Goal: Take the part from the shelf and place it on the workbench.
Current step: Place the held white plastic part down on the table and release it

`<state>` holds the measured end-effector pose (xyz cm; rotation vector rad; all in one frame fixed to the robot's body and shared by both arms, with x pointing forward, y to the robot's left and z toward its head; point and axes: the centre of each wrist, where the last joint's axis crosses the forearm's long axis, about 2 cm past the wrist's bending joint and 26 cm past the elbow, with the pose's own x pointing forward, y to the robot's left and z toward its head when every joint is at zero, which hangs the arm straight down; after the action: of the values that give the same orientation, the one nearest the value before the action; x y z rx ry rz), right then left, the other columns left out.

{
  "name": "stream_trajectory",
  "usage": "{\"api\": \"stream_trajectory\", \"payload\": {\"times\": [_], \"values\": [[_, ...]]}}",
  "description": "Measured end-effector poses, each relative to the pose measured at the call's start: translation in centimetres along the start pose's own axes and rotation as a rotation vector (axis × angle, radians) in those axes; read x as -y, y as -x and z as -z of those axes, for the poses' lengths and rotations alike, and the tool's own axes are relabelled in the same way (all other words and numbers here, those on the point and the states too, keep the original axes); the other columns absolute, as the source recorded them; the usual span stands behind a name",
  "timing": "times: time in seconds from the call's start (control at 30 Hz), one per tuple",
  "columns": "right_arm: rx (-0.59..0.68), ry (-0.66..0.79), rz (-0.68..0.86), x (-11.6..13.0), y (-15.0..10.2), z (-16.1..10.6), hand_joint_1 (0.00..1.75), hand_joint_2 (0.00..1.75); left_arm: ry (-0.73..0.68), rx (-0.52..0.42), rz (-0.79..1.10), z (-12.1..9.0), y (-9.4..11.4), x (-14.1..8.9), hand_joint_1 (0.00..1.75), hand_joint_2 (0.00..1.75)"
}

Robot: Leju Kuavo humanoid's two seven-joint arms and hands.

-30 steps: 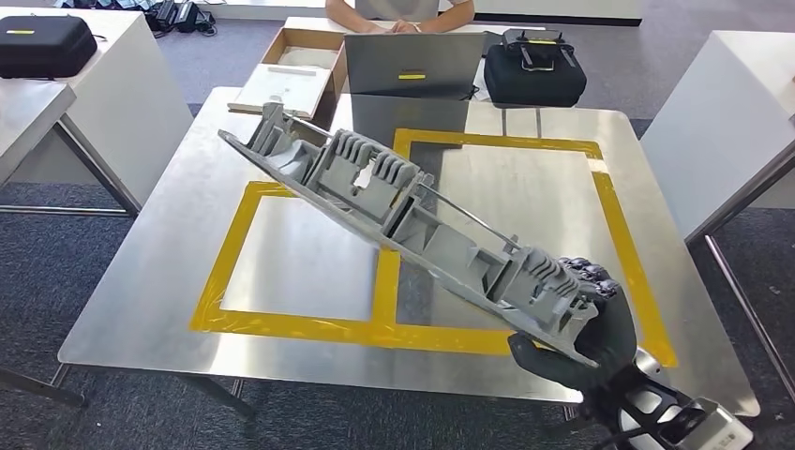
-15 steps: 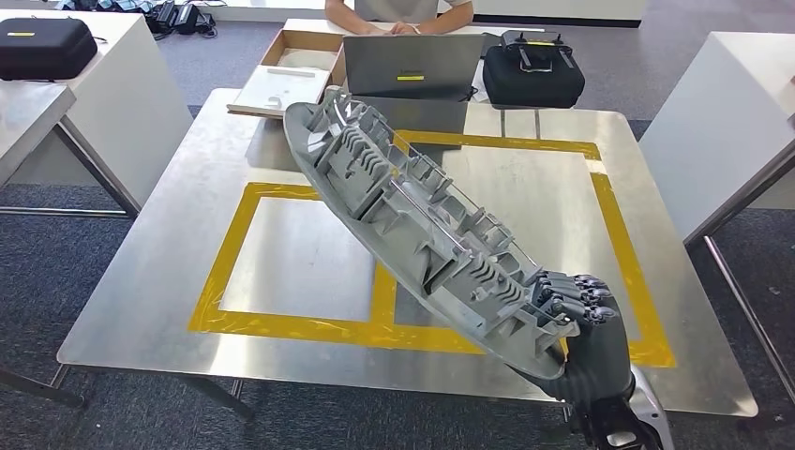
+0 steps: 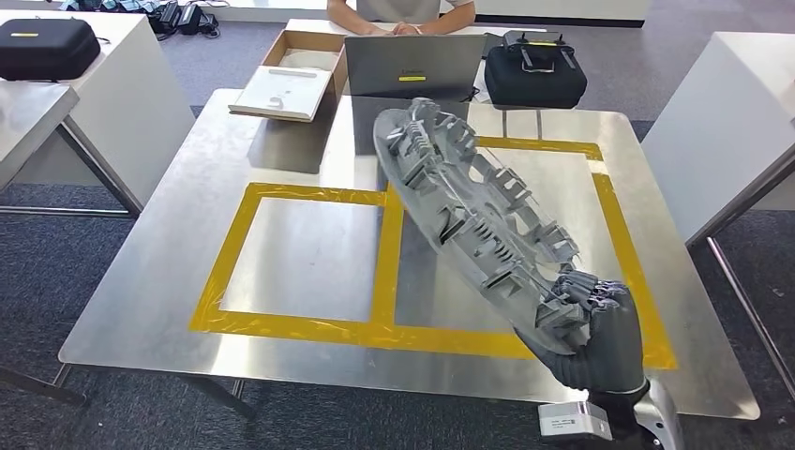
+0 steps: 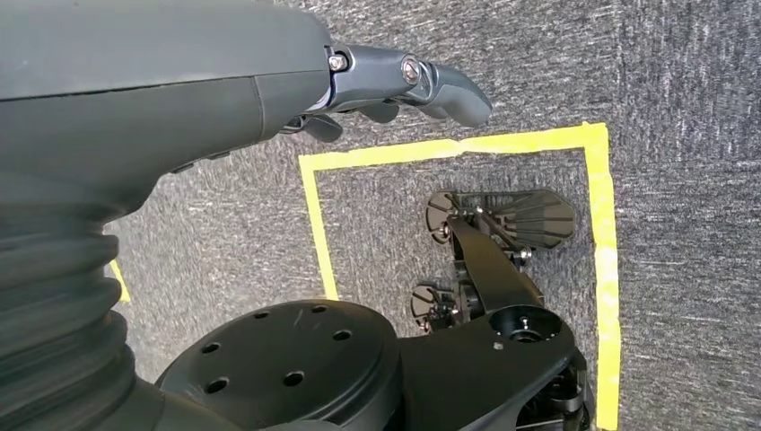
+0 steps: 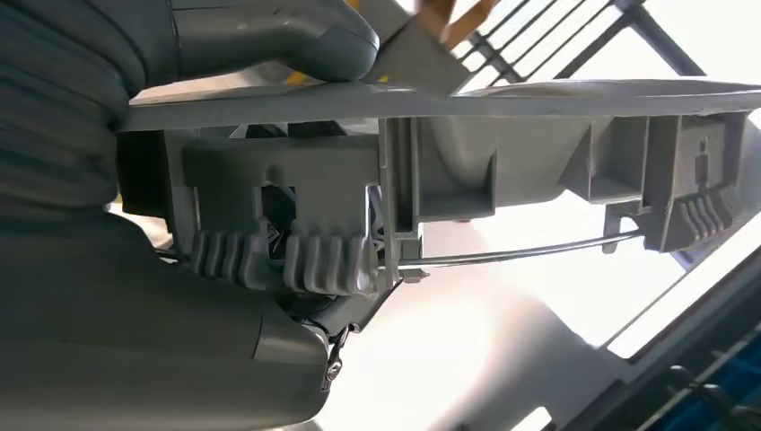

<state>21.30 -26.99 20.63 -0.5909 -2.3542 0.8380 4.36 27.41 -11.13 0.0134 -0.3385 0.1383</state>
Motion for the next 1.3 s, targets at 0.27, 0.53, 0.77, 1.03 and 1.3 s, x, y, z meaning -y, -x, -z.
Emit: {"api": "stream_trajectory", "payload": {"times": [0.27, 0.53, 0.77, 1.03, 1.3], "values": [[-0.281, -0.046, -0.175, 2.2, 3.0, -4.4, 1.75, 1.75, 0.001, -0.001, -0.01, -0.1, 0.3, -0.3, 0.0, 1.75], [-0.458, -0.115, -0.223, 2.3, 5.1, -6.2, 1.75, 1.75, 0.004, 0.004, -0.008, -0.1, 0.3, -0.3, 0.0, 1.75], [-0.508, -0.125, -0.235, 2.2, 6.4, -6.3, 1.75, 1.75, 0.005, 0.004, -0.007, -0.1, 0.3, -0.3, 0.0, 1.75], [-0.589, -0.226, -0.287, 0.9, 11.4, -4.7, 1.75, 1.75, 0.021, 0.028, 0.011, 0.0, 0.2, -0.2, 0.0, 1.75], [-0.643, -0.358, -0.307, -1.3, 19.1, 0.1, 1.75, 1.75, 0.04, 0.044, 0.024, 0.0, -0.1, -0.1, 0.0, 1.75]]}}
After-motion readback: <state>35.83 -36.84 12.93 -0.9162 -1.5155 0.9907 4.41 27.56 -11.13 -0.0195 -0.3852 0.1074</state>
